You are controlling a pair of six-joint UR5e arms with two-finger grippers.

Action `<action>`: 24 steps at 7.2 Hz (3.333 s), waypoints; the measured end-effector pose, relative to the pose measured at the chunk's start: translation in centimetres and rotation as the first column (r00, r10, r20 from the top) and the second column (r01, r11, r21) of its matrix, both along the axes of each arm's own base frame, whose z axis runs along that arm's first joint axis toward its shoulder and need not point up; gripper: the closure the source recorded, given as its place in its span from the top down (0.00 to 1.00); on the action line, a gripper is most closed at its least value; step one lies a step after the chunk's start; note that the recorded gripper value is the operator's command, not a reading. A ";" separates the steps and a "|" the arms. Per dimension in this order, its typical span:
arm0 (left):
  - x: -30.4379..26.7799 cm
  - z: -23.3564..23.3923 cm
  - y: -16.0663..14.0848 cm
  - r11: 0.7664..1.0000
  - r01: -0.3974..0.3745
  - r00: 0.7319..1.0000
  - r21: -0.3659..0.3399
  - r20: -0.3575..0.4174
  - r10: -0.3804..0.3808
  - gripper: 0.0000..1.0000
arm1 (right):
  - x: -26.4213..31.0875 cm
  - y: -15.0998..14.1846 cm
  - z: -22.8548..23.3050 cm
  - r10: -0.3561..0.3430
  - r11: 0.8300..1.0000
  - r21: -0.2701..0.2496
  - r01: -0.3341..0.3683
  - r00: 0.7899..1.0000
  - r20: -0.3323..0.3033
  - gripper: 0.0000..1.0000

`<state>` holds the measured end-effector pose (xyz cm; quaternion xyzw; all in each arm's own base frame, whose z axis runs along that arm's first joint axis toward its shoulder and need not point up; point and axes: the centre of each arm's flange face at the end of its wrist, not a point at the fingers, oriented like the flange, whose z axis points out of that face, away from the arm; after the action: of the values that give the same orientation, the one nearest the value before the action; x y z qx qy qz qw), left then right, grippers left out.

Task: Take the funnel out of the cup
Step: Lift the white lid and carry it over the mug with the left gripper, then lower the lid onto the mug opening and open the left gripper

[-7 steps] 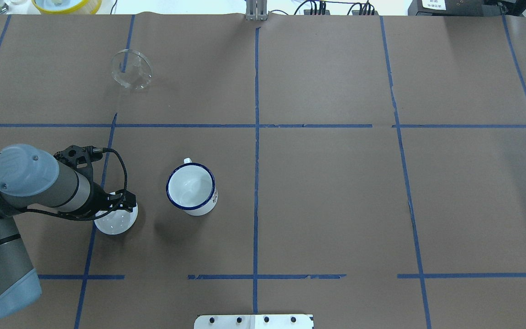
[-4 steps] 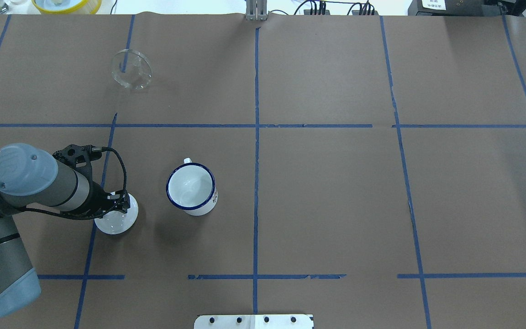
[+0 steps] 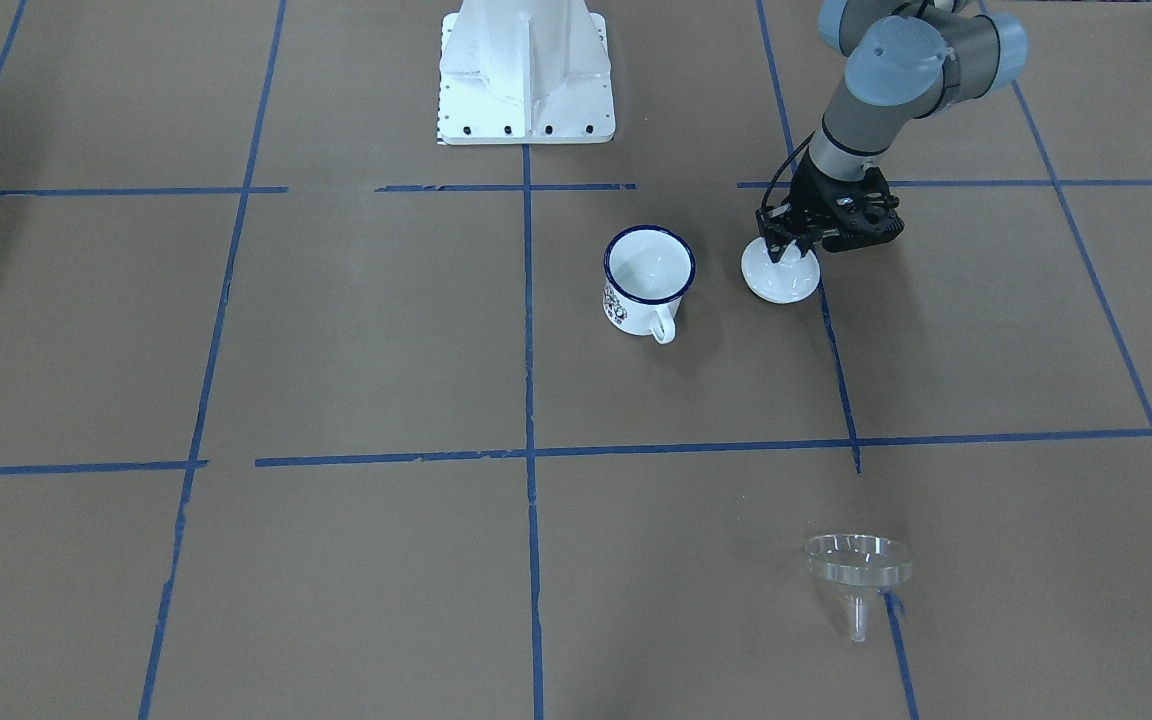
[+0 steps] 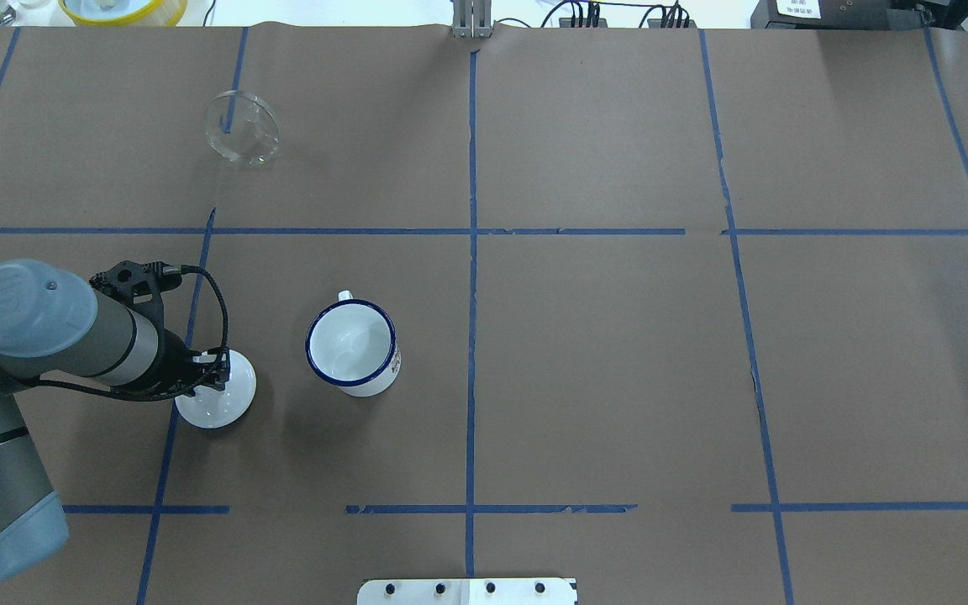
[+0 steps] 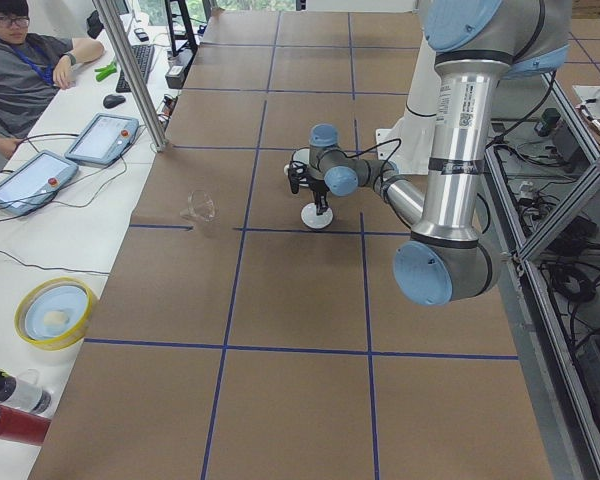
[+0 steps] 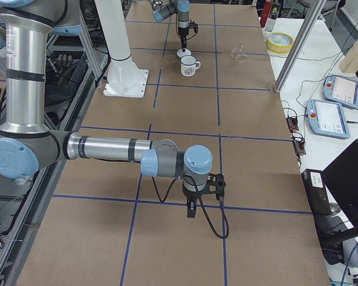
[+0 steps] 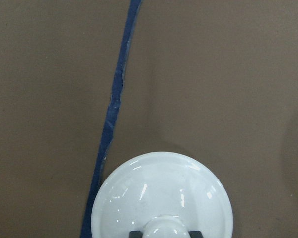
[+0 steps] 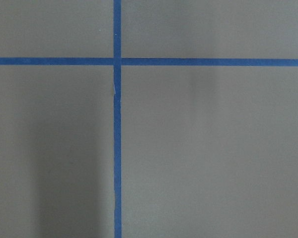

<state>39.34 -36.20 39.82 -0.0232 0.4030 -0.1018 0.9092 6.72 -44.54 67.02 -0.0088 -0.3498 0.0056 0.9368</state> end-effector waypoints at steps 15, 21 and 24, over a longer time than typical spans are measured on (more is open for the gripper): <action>5.8 -22.7 -7.0 0.991 0.102 0.995 -0.091 0.033 -0.099 0.00 | 0.0 0.0 0.0 0.000 1.000 0.000 0.000 1.000 0.000 1.00; 6.2 -21.6 -6.0 0.992 0.081 0.996 -0.100 0.039 -0.077 0.00 | 0.0 0.0 0.0 0.000 1.000 0.000 0.000 1.000 0.000 1.00; 7.1 -21.5 -5.2 0.993 0.060 0.998 -0.099 0.040 -0.057 0.00 | 0.0 0.0 0.0 0.000 1.000 0.000 0.000 1.000 0.000 1.00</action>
<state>46.39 -41.35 18.32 -0.0549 0.3811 -0.1488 0.9108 6.72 -44.54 67.00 -0.0086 -0.3498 0.0055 0.9368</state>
